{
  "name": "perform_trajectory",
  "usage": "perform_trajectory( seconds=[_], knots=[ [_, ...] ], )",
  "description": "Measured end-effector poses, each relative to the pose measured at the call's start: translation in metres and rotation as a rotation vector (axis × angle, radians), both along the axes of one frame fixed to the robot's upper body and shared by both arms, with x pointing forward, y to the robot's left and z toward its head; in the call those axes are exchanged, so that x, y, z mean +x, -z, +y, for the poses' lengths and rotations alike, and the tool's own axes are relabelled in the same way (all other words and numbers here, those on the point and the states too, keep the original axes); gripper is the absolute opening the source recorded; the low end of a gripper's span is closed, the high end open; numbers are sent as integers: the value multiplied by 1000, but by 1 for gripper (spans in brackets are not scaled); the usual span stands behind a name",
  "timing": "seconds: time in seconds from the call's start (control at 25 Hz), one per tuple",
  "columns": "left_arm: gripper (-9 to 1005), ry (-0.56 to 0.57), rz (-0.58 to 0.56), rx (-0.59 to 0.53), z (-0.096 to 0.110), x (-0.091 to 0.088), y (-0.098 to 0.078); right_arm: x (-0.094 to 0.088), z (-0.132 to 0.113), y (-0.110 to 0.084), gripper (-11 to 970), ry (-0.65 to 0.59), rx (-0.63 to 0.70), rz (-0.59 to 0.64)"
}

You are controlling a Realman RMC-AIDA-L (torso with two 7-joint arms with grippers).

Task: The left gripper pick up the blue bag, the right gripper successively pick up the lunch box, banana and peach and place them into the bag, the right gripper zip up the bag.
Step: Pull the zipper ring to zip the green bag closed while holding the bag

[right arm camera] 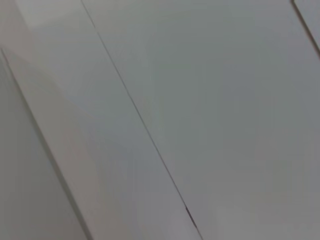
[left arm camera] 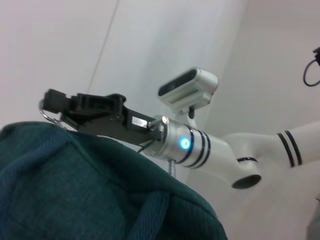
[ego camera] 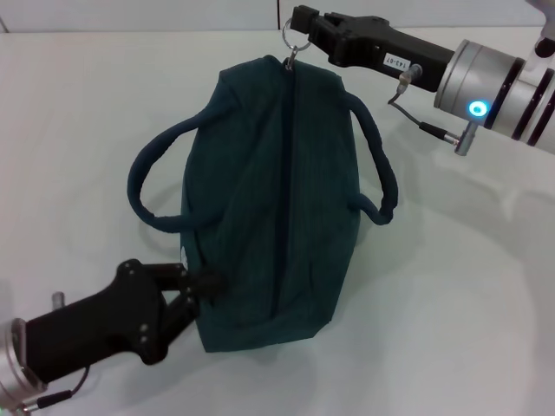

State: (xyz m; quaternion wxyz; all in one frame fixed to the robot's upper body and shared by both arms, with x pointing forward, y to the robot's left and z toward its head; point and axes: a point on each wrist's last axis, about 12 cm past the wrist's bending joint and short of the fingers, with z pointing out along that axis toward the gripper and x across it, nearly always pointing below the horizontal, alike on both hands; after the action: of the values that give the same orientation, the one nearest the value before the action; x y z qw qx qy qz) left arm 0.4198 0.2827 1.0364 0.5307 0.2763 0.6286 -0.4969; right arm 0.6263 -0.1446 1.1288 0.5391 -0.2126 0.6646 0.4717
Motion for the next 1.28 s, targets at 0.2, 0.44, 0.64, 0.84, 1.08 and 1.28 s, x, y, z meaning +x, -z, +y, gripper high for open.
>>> perform_trajectory(
  seconds=[0.2, 0.44, 0.64, 0.84, 1.08, 1.28],
  knots=[
    [113, -124, -7, -44, 9, 1, -1, -1, 1, -1, 16, -4, 5, -8],
    [136, -205, -35, -78, 15, 9, -6, -6, -1, 0, 16, -22, 29, -15],
    [356, -289, -27, -109, 21, 17, -8, -14, -15, 4, 16, 11, 66, -19],
    [547, -380, -4, -176, 29, 30, -14, -18, -24, 5, 17, 22, 96, -28],
    [794, -418, 94, -211, 34, 69, -25, -25, -32, 9, 16, 32, 113, -26],
    [840, -356, 125, -237, 28, 88, -38, -27, -38, 12, 16, 52, 118, -31]
  ],
)
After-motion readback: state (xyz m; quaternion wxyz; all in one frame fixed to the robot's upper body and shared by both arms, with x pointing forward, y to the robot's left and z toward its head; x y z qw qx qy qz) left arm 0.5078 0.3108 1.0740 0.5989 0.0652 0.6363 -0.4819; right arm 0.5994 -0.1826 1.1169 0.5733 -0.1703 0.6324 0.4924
